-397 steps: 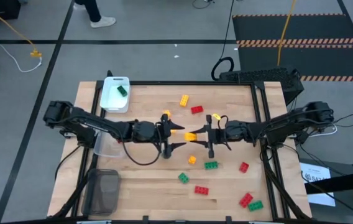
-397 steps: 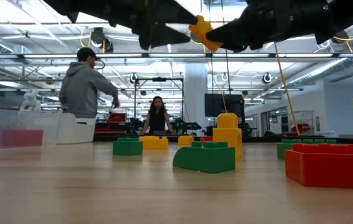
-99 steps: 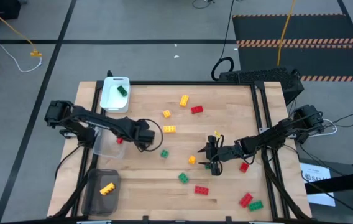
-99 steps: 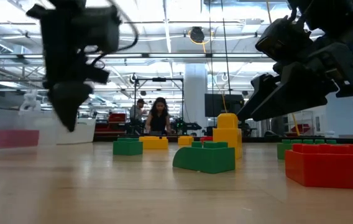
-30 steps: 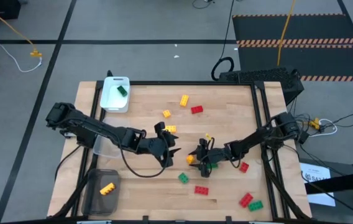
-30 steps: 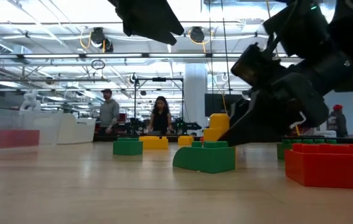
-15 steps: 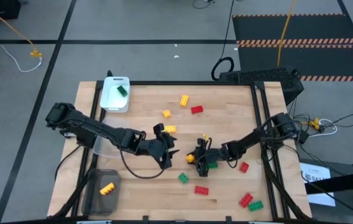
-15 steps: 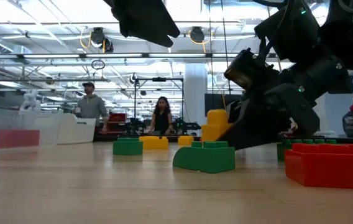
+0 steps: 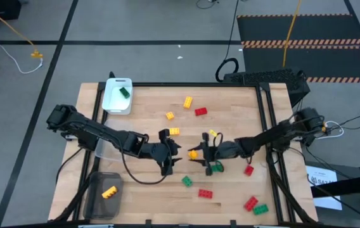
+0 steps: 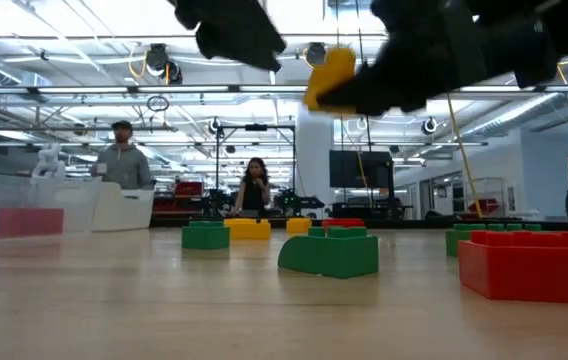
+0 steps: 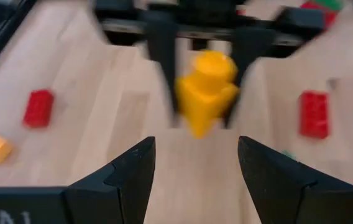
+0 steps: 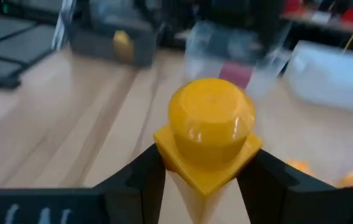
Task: Sort & place blocks by color
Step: Put the yellow game piece into the black bin
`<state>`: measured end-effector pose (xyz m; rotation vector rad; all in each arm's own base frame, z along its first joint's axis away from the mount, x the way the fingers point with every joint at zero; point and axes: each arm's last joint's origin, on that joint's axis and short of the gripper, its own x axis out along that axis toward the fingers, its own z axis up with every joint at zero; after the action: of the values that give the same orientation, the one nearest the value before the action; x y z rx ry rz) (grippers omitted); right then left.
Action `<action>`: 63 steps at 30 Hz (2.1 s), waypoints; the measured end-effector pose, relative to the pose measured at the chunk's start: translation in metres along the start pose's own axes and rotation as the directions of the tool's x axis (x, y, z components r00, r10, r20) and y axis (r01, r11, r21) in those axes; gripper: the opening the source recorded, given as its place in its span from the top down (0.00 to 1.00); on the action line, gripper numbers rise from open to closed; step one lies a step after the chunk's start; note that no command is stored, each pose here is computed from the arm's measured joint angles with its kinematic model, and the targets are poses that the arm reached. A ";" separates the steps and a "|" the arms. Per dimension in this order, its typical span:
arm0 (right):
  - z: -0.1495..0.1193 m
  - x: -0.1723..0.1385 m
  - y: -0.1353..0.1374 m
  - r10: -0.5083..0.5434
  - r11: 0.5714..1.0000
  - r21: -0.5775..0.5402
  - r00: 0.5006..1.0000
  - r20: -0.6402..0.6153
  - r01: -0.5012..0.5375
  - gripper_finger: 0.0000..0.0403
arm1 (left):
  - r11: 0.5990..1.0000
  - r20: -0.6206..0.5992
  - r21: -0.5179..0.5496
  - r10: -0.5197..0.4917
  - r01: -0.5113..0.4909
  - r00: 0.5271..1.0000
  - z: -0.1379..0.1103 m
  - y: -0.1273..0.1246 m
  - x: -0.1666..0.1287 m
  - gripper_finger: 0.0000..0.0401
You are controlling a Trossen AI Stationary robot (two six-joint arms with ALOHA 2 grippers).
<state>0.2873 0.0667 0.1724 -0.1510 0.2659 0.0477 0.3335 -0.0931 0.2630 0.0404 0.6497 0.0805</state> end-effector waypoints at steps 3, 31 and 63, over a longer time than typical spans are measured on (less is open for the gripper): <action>0.011 -0.007 -0.010 -0.027 1.000 -0.002 0.999 0.029 0.027 0.62 | 0.999 0.065 0.015 -0.029 0.028 0.997 0.005 -0.003 0.007 0.43; 0.004 -0.006 -0.009 -0.027 1.000 0.004 0.999 -0.024 0.027 0.76 | 0.995 0.169 -0.046 0.091 -0.084 0.981 0.002 0.003 0.058 0.43; -0.005 -0.007 -0.012 -0.025 1.000 -0.020 0.991 -0.133 0.022 0.63 | 0.888 -0.109 -0.442 -0.195 0.128 0.975 -0.010 -0.007 -0.111 0.68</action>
<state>0.2804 0.0540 0.1710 -0.1759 0.3971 0.0165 0.2395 -0.1102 0.3216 -0.4560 0.7725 0.0656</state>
